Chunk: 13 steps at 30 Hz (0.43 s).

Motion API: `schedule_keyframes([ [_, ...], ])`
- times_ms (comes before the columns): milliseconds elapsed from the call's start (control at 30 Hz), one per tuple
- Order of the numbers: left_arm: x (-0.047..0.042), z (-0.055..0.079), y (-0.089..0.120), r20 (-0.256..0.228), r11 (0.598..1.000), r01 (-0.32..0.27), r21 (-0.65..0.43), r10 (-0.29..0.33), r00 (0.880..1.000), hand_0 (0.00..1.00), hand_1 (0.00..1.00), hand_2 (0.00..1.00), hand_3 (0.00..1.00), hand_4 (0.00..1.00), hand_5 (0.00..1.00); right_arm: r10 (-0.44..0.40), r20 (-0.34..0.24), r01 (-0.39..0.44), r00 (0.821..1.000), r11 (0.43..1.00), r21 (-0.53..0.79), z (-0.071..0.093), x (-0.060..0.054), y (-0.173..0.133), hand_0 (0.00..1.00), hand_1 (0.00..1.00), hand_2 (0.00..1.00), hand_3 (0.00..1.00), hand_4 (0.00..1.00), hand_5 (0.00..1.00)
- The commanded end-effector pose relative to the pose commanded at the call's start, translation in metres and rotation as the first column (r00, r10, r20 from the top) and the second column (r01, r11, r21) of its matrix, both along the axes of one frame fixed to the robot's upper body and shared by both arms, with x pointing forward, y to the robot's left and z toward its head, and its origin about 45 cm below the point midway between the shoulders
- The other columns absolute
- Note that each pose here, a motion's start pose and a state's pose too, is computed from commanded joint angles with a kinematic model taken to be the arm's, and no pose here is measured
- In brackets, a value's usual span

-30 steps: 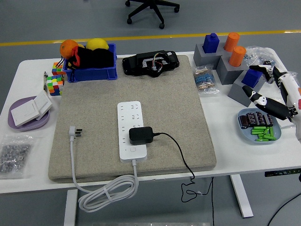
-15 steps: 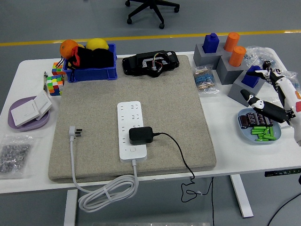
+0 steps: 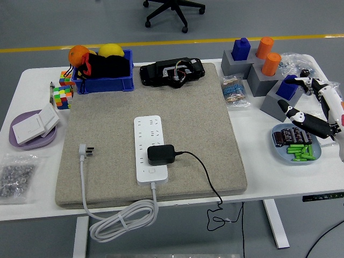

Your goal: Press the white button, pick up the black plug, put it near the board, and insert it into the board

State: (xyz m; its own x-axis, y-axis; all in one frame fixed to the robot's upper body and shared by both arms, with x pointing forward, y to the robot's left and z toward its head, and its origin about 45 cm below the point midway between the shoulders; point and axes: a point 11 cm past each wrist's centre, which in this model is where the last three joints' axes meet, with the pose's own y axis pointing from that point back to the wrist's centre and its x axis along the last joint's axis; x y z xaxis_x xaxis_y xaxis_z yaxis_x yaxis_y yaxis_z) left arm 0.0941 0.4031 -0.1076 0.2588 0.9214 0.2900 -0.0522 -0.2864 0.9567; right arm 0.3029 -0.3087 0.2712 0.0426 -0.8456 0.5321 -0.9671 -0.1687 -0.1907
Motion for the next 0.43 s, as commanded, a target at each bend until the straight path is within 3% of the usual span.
schedule_keyframes([
  [433, 0.0059, 0.002, 0.0023, 0.005, 1.0, 0.02, 0.004, -0.02, 1.0, 0.787, 0.738, 0.695, 0.769, 0.549, 0.46, 0.013, 0.007, -0.013, 1.0, 1.0, -0.009, 0.0031, 0.0013, 0.0025, 0.887, 0.822, 0.75, 0.691, 0.792, 0.453],
])
